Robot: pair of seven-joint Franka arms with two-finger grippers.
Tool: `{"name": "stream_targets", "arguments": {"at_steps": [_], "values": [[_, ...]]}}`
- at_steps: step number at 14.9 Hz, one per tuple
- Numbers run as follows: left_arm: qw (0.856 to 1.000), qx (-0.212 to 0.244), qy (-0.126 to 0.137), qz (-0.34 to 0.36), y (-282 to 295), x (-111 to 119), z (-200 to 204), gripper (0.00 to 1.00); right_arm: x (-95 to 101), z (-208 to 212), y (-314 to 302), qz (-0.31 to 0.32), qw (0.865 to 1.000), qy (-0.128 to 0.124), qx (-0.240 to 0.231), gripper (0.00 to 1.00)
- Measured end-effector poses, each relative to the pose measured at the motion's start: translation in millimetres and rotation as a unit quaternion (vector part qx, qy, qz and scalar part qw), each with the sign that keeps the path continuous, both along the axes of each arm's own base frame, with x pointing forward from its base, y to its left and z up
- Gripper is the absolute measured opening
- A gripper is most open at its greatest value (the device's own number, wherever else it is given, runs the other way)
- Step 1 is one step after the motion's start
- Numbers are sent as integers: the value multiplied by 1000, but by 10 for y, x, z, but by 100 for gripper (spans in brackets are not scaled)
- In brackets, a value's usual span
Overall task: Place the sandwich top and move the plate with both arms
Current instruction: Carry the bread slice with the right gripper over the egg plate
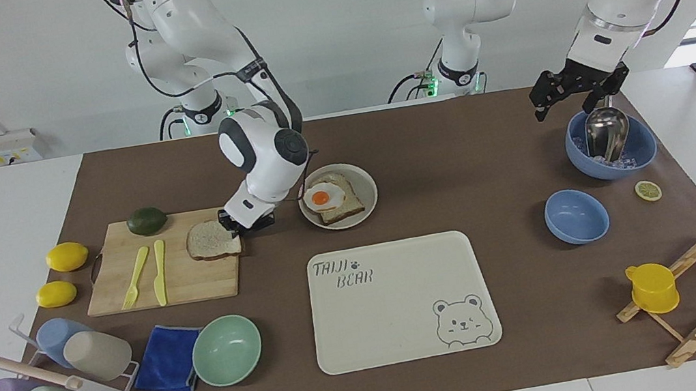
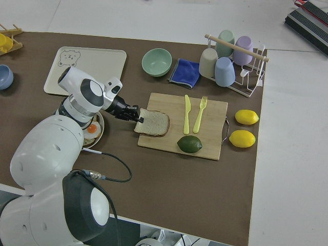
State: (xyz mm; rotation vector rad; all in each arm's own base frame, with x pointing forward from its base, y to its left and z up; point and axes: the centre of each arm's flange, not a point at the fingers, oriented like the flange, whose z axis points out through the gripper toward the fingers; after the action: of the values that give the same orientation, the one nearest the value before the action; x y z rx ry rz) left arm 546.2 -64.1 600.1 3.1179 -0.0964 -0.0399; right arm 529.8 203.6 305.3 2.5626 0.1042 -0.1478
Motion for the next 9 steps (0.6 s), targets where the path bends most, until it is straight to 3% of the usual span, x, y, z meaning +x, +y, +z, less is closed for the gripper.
{"name": "stream_targets", "arguments": {"at_steps": [4,9], "values": [[1000,0,0,0,0,0,0,100,22,626,386,-6,999,14,-31,8],[1000,0,0,0,0,0,0,100,-153,1109,780,1,999,26,-47,8]]}}
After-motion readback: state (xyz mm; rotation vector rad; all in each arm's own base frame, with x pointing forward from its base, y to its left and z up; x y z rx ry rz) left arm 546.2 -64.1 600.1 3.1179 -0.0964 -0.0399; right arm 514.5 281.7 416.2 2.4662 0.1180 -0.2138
